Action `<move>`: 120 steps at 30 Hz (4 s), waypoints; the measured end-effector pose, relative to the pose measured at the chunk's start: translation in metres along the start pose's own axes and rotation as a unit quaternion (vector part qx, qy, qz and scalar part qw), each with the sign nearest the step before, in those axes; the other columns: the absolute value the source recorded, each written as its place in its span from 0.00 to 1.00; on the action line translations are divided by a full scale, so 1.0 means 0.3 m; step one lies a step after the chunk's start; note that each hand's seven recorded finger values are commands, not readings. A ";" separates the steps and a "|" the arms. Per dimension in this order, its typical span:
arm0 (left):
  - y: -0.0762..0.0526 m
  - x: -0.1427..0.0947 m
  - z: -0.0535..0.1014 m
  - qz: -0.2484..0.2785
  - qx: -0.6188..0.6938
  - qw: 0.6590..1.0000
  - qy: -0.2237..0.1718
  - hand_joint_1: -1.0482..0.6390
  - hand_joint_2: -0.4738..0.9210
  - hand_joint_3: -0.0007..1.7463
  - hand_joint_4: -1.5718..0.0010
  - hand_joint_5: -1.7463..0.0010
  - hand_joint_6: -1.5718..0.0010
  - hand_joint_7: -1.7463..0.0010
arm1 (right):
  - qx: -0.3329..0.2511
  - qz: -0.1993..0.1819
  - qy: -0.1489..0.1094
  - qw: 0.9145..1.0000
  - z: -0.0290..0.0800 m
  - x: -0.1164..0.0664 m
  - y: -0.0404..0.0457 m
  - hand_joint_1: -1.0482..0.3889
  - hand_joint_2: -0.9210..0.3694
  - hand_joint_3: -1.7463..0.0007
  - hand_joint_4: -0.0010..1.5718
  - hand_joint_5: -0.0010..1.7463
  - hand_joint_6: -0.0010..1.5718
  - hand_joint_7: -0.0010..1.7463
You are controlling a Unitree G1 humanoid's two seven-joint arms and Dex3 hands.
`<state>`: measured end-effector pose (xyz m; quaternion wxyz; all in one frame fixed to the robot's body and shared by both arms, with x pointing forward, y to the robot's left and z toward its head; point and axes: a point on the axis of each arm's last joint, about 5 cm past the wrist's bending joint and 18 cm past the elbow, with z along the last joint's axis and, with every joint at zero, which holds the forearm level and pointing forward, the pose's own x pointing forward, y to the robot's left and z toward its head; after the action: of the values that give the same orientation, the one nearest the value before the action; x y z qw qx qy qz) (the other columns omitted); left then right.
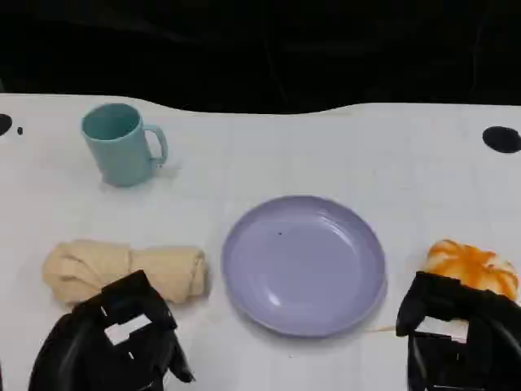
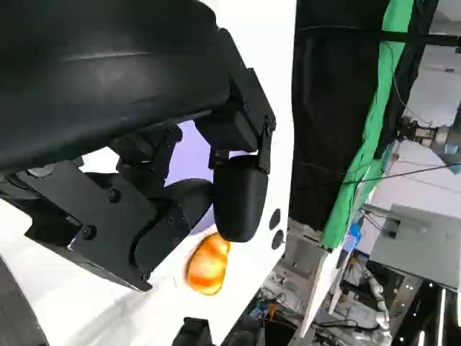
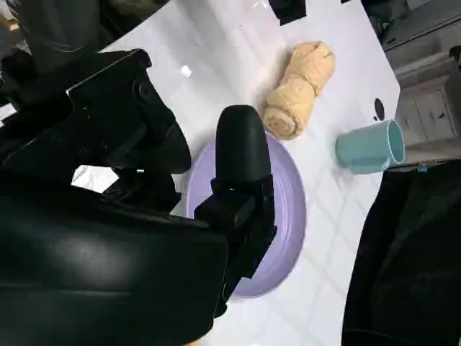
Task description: Grasp the towel on the left side of the plate with the left hand and place it into the plate.
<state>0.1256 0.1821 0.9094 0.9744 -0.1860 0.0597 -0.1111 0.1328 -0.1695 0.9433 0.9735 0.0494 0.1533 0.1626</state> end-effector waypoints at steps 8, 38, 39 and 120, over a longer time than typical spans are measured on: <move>0.000 0.001 0.001 0.000 0.000 1.000 -0.001 0.55 0.67 0.76 0.48 0.00 0.50 0.12 | -0.001 0.000 0.000 1.000 0.000 0.001 0.000 0.76 0.27 0.19 0.50 1.00 0.37 1.00; 0.007 0.001 0.009 0.031 0.024 0.999 -0.027 0.43 1.00 0.12 0.55 0.57 0.48 0.93 | -0.002 0.007 0.002 1.000 -0.002 0.005 0.009 0.76 0.27 0.18 0.50 1.00 0.37 1.00; 0.007 0.001 0.011 0.035 0.034 0.998 -0.030 0.42 1.00 0.11 0.56 0.60 0.50 0.95 | -0.002 0.007 0.002 1.000 -0.002 0.005 0.010 0.76 0.27 0.18 0.50 1.00 0.37 1.00; 0.043 0.371 -0.015 0.078 0.739 0.658 -0.120 0.49 0.83 0.45 0.49 0.00 0.62 0.00 | 0.004 0.008 -0.004 1.000 0.010 0.001 0.029 0.73 0.29 0.19 0.51 1.00 0.38 1.00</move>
<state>0.2351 0.1658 0.8920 0.7943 0.5896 -0.1451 -0.0189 0.1314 -0.1615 0.9473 0.9725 0.0553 0.1492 0.1700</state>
